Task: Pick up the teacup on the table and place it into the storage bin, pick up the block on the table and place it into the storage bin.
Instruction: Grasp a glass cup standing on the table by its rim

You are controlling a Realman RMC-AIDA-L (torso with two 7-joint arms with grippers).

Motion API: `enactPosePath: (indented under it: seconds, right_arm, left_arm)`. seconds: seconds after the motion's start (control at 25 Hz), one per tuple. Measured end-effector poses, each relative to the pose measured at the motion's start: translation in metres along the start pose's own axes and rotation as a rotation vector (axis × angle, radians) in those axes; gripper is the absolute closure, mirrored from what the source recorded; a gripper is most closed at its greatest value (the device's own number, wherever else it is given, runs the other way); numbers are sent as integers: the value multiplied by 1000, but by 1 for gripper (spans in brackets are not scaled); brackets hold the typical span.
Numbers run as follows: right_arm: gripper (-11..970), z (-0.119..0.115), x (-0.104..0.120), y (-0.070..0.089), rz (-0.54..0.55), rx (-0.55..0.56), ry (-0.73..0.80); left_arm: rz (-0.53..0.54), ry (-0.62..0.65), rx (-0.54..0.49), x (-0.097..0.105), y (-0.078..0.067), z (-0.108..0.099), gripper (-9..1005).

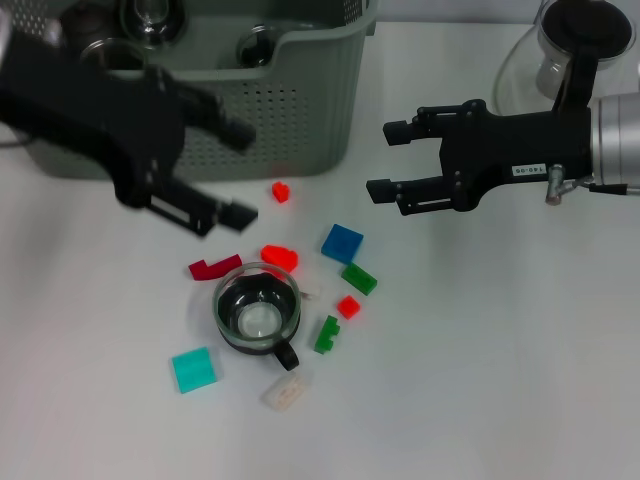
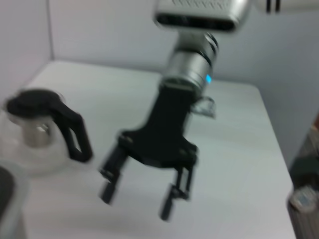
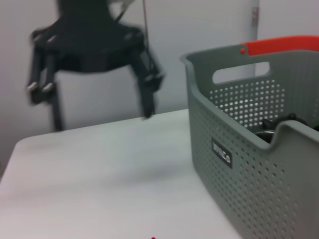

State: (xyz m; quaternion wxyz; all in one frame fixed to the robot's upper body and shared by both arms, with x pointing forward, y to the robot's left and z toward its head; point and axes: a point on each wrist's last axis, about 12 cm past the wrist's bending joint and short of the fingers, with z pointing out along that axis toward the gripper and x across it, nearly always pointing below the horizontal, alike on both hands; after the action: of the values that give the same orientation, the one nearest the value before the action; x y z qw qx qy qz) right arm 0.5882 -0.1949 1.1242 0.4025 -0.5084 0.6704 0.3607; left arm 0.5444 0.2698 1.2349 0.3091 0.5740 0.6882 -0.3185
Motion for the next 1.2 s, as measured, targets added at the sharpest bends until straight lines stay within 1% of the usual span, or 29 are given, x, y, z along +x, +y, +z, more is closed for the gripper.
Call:
enactPosePath:
  seconds: [0.08, 0.24, 0.52, 0.68, 0.88, 1.04, 1.2]
  right_arm:
    - [155, 1, 2, 0, 11, 8, 1]
    - [155, 3, 5, -1, 27, 17, 3]
    - [155, 4, 5, -2, 36, 26, 5]
    - [155, 5, 5, -4, 45, 36, 7]
    - [155, 6, 5, -5, 51, 41, 8]
    - [154, 7, 5, -6, 58, 55, 8]
    - [154, 7, 4, -7, 56, 62, 8]
  left_arm:
    - [10, 39, 20, 5, -3, 7, 168]
    - [16, 144, 50, 15, -5, 28, 169]
    - [77, 326, 93, 22, -12, 65, 170]
    - [117, 369, 112, 22, -15, 75, 171]
    - [146, 408, 107, 24, -14, 83, 170]
    - [181, 470, 86, 27, -14, 95, 171]
    - [213, 520, 100, 31, -18, 108, 171]
